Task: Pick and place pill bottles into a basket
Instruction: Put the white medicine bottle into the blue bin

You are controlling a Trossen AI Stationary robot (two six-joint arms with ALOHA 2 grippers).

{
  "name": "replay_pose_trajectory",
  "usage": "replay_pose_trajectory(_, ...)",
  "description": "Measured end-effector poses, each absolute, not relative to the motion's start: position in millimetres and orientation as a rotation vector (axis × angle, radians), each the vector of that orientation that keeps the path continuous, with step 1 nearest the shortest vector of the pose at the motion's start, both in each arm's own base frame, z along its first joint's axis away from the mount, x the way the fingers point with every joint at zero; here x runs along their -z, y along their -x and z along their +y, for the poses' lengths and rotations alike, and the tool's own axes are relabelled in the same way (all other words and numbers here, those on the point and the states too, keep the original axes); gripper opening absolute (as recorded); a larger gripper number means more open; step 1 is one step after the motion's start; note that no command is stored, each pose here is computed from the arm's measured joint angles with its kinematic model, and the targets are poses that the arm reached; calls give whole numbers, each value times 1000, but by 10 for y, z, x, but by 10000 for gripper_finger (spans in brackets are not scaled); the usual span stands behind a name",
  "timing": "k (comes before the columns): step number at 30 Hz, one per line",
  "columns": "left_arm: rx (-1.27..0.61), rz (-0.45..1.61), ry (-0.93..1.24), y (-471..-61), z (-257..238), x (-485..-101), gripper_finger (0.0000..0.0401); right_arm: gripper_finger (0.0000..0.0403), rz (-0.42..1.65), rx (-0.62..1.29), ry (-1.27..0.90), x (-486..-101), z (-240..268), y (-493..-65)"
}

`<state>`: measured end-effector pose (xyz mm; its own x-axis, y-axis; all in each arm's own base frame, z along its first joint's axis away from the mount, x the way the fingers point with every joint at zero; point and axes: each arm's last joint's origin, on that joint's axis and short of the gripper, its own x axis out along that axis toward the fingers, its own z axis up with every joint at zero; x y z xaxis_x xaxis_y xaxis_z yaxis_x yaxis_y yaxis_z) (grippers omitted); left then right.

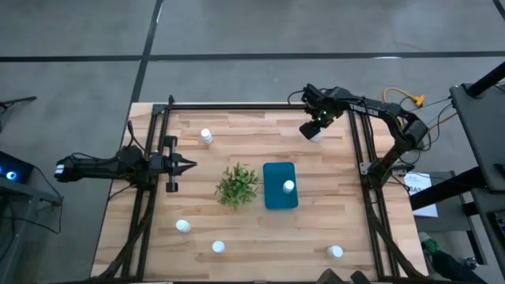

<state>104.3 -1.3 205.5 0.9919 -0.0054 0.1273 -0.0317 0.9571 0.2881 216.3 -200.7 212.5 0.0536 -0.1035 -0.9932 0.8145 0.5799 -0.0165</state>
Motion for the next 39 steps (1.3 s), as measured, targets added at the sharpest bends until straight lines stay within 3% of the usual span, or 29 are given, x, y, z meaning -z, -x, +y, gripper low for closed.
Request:
replay_pose_trajectory(26, -13, -127, -294, -1043, -12, -2055, 0, 165, 1352, 741, -690, -2097, -2039, -2105)
replay_pose_trajectory(39, -14, -127, -294, -1043, -12, -2055, 0, 214, 1353, 741, -696, -2087, -2048, -2082)
